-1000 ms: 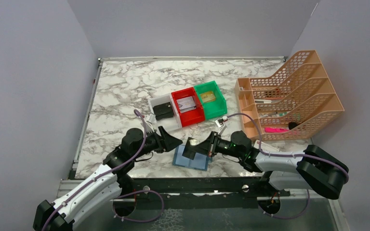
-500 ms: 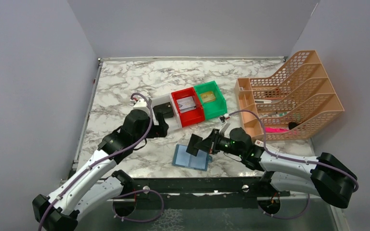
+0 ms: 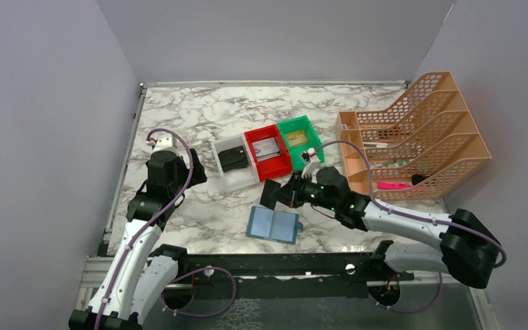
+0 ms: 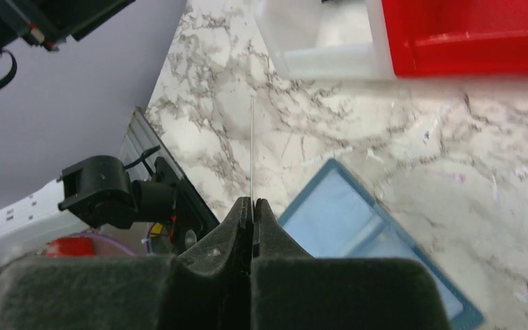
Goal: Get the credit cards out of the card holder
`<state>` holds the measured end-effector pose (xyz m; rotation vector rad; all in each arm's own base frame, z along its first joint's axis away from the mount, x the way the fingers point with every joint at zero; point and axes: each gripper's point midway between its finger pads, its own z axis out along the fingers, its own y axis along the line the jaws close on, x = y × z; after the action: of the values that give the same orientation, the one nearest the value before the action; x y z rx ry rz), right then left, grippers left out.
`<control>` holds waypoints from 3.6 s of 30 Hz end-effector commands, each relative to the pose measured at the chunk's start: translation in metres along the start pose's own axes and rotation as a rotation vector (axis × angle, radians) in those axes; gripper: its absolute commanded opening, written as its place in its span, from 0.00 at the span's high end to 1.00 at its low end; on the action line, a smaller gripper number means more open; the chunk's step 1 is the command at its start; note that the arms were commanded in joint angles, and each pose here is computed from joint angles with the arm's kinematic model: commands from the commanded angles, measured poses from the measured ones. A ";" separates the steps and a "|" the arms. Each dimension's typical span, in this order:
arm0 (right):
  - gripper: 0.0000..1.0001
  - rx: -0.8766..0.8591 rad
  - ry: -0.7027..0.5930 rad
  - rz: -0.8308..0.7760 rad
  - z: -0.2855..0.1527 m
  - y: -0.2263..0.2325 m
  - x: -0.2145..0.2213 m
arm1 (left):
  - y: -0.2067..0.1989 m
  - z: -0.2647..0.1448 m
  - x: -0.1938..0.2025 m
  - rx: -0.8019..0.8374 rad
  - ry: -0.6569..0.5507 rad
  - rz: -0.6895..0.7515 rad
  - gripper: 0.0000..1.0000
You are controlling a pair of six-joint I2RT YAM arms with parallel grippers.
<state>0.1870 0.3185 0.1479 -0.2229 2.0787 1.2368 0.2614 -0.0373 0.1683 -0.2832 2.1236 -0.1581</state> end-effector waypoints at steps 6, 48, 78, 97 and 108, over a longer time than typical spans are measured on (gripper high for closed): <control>0.99 0.119 0.056 -0.333 0.065 0.015 -0.039 | 0.012 -0.013 -0.016 -0.049 -0.105 -0.024 0.06; 0.97 0.639 -0.005 -1.166 0.224 -0.072 -0.117 | 0.001 -0.012 -0.009 0.024 -0.082 -0.003 0.06; 0.67 0.435 0.148 -1.101 0.220 -0.064 -0.072 | -0.001 -0.010 -0.007 0.034 -0.075 0.001 0.06; 0.54 0.332 -0.004 -0.670 0.142 -0.003 -0.090 | -0.001 -0.009 -0.005 0.036 -0.065 0.003 0.07; 0.53 0.299 0.253 -0.230 0.064 -0.019 0.051 | -0.002 -0.007 -0.002 0.042 -0.053 0.004 0.07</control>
<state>0.2444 0.3716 0.1341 -0.5208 2.1176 0.7443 0.2547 -0.0359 0.1734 -0.2735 2.0781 -0.1699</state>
